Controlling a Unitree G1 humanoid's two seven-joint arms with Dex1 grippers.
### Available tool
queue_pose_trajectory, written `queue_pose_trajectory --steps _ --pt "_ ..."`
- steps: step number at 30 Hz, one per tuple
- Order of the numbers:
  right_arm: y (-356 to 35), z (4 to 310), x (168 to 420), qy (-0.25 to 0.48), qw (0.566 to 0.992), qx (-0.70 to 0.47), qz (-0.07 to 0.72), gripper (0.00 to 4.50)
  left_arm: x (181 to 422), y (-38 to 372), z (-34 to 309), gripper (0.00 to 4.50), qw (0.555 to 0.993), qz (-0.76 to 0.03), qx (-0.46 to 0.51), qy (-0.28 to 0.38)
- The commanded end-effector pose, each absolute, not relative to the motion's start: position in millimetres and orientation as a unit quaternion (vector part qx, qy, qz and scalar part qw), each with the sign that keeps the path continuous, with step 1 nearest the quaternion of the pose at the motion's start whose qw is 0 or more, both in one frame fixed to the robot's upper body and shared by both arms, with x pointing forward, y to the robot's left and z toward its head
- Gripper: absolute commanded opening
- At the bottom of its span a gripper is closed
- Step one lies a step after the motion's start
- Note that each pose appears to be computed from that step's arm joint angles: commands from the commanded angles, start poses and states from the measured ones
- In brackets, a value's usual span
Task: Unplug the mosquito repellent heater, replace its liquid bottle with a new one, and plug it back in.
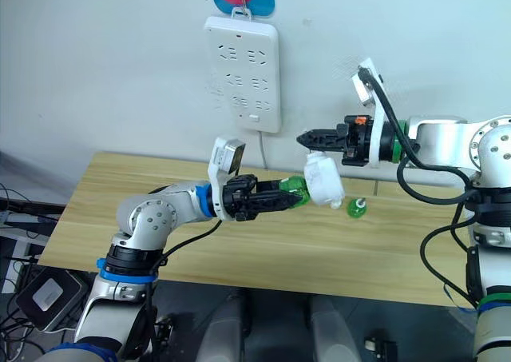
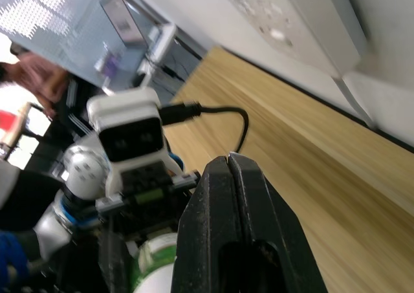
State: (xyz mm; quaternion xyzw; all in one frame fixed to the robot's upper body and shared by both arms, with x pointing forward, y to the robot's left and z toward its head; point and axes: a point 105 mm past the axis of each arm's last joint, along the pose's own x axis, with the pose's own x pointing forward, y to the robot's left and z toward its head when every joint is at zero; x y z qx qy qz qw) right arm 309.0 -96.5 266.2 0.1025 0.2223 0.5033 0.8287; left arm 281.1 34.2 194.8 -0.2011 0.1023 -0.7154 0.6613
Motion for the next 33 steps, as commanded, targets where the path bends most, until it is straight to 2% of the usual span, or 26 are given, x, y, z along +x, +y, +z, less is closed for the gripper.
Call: queue_pose_trajectory --steps 1,6,12,14,17,19,21,25,27,31,33 --pt "-102 249 305 0.254 0.823 0.072 0.503 0.01 266 34 220 2.23 0.631 -0.751 -0.19 0.047" --pt "-104 243 298 0.264 0.808 0.063 0.523 0.01 267 34 222 2.23 0.63 -0.751 -0.192 0.045" --pt "-107 246 302 0.249 0.814 0.062 0.52 0.01 268 34 221 2.23 0.632 -0.75 -0.19 0.045" --pt "-112 256 308 0.233 0.821 0.083 0.514 0.01 269 35 220 2.23 0.636 -0.747 -0.189 0.044" --pt "-129 294 318 0.187 0.826 0.159 0.508 0.01 274 38 218 2.23 0.651 -0.736 -0.182 0.037" --pt "-149 323 329 0.157 0.826 0.238 0.486 0.36 277 41 217 2.23 0.661 -0.73 -0.172 0.029" --pt "-165 334 329 0.156 0.828 0.259 0.472 0.88 277 43 216 2.23 0.666 -0.729 -0.158 0.022" --pt "-185 301 311 0.221 0.85 0.199 0.435 2.36 279 49 215 2.23 0.674 -0.726 -0.136 0.011" --pt "-188 280 299 0.253 0.842 0.185 0.44 3.04 282 51 214 2.23 0.679 -0.725 -0.116 0.007" --pt "-181 260 293 0.272 0.825 0.194 0.456 4.48 284 52 210 2.23 0.675 -0.734 -0.079 0.005" --pt "-177 253 290 0.277 0.813 0.206 0.469 4.48 284 51 209 2.23 0.67 -0.74 -0.064 0.006"
